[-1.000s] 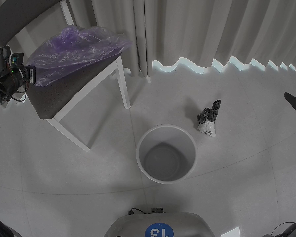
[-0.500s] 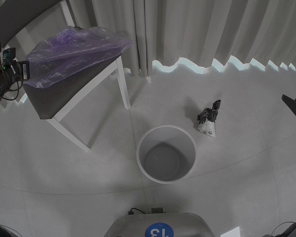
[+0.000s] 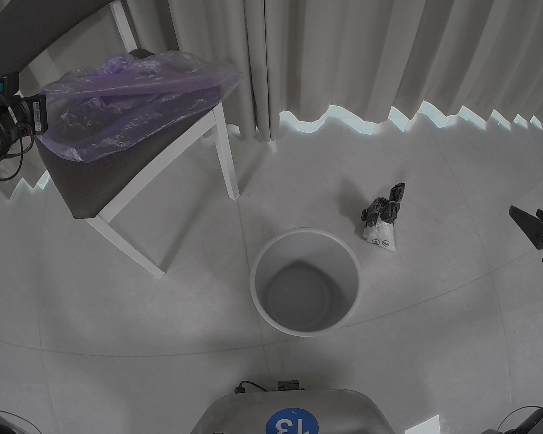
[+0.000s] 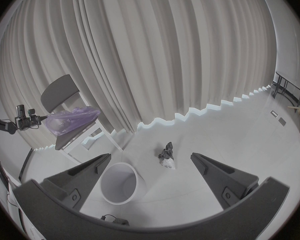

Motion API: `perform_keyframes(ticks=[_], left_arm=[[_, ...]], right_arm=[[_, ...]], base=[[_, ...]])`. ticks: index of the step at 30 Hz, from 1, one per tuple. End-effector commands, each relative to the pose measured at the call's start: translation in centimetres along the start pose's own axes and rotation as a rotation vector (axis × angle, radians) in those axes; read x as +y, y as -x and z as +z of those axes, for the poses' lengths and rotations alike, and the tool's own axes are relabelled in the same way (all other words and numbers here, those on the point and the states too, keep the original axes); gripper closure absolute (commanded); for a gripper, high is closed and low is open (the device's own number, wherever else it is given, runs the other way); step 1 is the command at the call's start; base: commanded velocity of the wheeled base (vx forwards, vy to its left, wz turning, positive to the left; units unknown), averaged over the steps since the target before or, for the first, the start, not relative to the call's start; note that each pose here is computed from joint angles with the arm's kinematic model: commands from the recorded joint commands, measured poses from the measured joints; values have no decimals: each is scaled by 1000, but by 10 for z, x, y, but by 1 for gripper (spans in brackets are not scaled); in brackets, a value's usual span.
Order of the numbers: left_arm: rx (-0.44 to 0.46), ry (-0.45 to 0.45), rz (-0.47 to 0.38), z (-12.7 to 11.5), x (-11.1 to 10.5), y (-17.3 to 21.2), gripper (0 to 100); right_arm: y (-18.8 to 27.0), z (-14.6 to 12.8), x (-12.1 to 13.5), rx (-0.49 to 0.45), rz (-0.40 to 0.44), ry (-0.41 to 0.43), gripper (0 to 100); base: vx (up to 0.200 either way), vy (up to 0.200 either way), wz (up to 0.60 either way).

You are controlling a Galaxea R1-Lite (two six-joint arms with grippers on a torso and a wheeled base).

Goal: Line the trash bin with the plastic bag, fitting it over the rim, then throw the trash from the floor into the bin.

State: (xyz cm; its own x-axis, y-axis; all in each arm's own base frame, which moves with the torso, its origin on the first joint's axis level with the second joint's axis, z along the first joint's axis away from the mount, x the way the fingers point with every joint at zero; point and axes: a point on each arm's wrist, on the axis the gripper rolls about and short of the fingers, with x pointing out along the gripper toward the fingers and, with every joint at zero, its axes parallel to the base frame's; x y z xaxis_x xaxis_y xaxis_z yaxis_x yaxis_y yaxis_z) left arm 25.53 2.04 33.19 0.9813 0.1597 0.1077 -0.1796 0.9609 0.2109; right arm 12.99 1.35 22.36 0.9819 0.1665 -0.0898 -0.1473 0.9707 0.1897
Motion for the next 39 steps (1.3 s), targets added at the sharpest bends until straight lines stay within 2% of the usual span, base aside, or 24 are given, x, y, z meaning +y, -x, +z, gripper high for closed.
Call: perform_keyframes(ticks=[1, 4, 11, 17, 24, 26, 31, 39], left_arm=[[-32, 6, -13, 6, -2, 15, 100], [-59, 14, -55, 13, -13, 26, 100], [-151, 46, -95, 47, -27, 35, 100], [-156, 52, -101, 50, -28, 41, 100], [-197, 87, -135, 61, -28, 56, 100], [-212, 96, -157, 65, -31, 61, 100], [-247, 114, -212, 74, -39, 69, 100], [-299, 142, -259, 91, -47, 70, 100]], right_arm=[[3, -7, -2, 18, -7, -7, 0], [0, -10, -3, 34, -16, -8, 0], [-3, -14, -5, 57, -28, -7, 0], [-5, -12, -3, 55, -16, -12, 0], [-7, -8, 9, 12, 66, 2, 0], [-8, -7, 11, 5, 62, 3, 0], [-23, -7, 26, -25, -9, 20, 0], [-24, -11, 32, -19, 10, 35, 0]], base=[[0, 0, 0], [0, 0, 0], [0, 0, 0], [0, 0, 0], [0, 0, 0], [0, 0, 0], [0, 0, 0], [0, 0, 0]])
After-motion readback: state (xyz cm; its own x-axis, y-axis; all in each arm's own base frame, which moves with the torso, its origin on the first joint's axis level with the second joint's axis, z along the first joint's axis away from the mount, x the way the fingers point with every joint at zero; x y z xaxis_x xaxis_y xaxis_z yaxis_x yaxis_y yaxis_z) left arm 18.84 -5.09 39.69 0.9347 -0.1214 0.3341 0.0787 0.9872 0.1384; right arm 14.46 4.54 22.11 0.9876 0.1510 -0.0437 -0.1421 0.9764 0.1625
